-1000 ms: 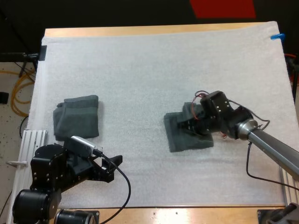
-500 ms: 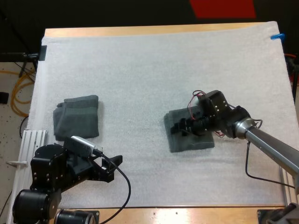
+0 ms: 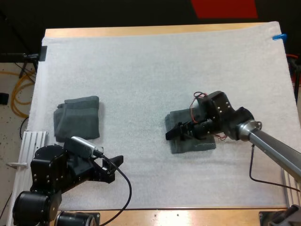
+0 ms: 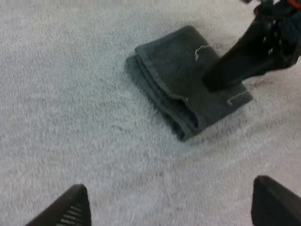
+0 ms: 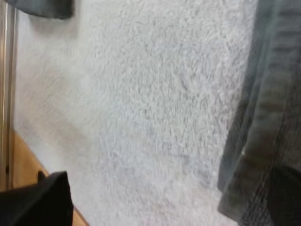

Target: Pick towel from pile fold and stack

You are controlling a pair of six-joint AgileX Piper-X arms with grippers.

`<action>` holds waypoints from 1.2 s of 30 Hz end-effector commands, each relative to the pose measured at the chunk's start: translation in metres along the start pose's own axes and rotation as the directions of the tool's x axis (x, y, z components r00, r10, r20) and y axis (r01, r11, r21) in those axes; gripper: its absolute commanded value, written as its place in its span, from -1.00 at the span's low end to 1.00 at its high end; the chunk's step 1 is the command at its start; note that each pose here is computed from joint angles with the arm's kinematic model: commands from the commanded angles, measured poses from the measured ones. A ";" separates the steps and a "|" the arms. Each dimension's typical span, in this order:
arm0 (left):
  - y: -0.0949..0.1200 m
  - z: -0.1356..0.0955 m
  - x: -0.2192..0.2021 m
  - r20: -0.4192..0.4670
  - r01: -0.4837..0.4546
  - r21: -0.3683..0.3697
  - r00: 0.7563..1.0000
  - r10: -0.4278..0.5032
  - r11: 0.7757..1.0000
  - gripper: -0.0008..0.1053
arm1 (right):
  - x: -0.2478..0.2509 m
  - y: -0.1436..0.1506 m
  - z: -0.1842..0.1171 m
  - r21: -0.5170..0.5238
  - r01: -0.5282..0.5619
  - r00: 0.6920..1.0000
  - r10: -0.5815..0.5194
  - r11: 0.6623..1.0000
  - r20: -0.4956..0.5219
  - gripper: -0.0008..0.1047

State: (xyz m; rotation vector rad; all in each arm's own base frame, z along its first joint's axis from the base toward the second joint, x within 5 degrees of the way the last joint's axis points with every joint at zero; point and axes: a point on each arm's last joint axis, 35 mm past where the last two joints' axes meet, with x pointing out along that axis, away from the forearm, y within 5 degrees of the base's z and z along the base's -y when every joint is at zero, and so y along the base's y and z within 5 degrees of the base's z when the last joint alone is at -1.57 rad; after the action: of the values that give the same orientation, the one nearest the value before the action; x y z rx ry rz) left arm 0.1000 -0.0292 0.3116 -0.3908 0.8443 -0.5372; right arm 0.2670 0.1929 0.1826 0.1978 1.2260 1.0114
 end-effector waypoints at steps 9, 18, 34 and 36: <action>-0.001 0.004 -0.001 0.028 0.000 0.004 1.000 0.000 1.000 0.30 | 0.047 0.001 -0.009 0.022 -0.105 0.988 0.106 0.994 -0.109 0.54; -0.001 0.005 0.000 0.024 -0.005 -0.002 1.000 0.005 1.000 0.30 | 0.022 0.021 -0.003 -0.030 -0.118 0.991 0.116 0.993 -0.064 0.54; 0.021 0.032 0.064 -0.147 -0.026 -0.190 0.989 -0.002 0.981 0.46 | -0.141 0.129 -0.019 -0.330 0.175 0.895 -0.010 0.928 0.446 0.54; 0.020 0.036 0.088 -0.193 -0.010 -0.200 0.981 -0.029 0.980 0.46 | -0.157 0.135 -0.030 -0.325 0.250 0.872 -0.065 0.912 0.486 0.54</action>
State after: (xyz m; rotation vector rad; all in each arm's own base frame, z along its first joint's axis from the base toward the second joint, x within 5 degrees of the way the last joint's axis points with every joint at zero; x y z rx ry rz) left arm 0.1776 -0.0575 0.2683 -0.5280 1.1111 -0.4988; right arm 0.1748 0.1489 0.3578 0.0572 0.5939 0.9921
